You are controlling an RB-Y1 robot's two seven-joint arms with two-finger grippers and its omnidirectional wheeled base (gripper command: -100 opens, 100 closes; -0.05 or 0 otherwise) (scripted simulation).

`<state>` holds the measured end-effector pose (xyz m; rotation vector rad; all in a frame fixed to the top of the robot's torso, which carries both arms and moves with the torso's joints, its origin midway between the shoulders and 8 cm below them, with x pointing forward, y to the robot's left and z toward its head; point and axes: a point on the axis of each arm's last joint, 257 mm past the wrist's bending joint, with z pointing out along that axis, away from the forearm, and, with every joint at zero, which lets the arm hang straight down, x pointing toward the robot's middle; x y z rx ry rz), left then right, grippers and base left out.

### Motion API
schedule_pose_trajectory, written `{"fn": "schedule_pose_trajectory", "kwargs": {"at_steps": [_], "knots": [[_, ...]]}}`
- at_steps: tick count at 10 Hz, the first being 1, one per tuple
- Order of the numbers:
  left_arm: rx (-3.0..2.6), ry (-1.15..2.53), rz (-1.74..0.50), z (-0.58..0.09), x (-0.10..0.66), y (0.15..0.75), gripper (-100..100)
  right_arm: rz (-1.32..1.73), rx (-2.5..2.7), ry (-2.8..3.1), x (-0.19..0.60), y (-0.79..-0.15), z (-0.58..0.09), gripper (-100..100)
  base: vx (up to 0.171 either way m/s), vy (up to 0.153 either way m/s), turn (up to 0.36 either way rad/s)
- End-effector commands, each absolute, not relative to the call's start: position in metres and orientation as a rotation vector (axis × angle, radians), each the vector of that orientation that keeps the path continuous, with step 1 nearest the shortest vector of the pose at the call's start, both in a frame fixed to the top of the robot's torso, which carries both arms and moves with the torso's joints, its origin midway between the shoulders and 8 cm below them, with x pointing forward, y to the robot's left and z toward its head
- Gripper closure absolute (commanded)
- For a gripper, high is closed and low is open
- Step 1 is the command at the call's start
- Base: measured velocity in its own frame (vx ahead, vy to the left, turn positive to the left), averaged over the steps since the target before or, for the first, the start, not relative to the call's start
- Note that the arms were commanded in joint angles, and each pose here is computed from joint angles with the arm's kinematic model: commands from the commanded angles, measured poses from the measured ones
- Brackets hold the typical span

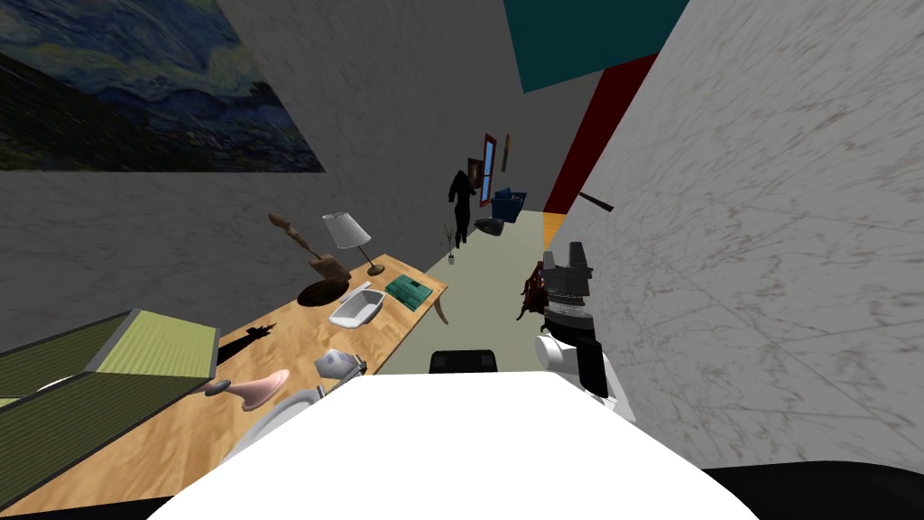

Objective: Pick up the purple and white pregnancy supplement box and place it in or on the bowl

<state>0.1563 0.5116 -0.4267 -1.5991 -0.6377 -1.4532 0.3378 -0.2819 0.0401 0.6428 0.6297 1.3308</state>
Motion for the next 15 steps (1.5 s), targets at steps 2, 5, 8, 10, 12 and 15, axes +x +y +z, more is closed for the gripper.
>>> {"fn": "schedule_pose_trajectory", "kwargs": {"at_steps": [2, 5, 8, 10, 12, 15], "knots": [[-1.621, -0.693, -1.42, -0.443, 0.136, 0.499, -100, 1.331, 0.643, 0.63, 0.338, -0.282, 0.04, 0, 0.032, 0.082, -0.088], [-1.619, -0.69, -1.422, -0.441, 0.137, 0.499, 0, 1.331, 0.643, 0.63, 0.338, -0.282, 0.04, 0, 0.021, 0.044, -0.015], [-1.626, -0.681, -1.43, -0.436, 0.152, 0.517, -100, 1.331, 0.643, 0.63, 0.338, -0.282, 0.04, 0, 0.011, 0.01, 0.03], [-1.624, -0.682, -1.429, -0.436, 0.15, 0.515, 100, 1.331, 0.643, 0.63, 0.338, -0.282, 0.04, 0, 0.003, 0.003, 0.001], [-1.621, -0.685, -1.432, -0.436, 0.15, 0.515, 100, 1.331, 0.643, 0.63, 0.338, -0.282, 0.04, 0, 0.0, 0.0, 0.0], [-1.622, -0.685, -1.432, -0.436, 0.15, 0.515, 0, 1.331, 0.643, 0.63, 0.338, -0.282, 0.04, 0, 0.0, 0.0, 0.0]]}}
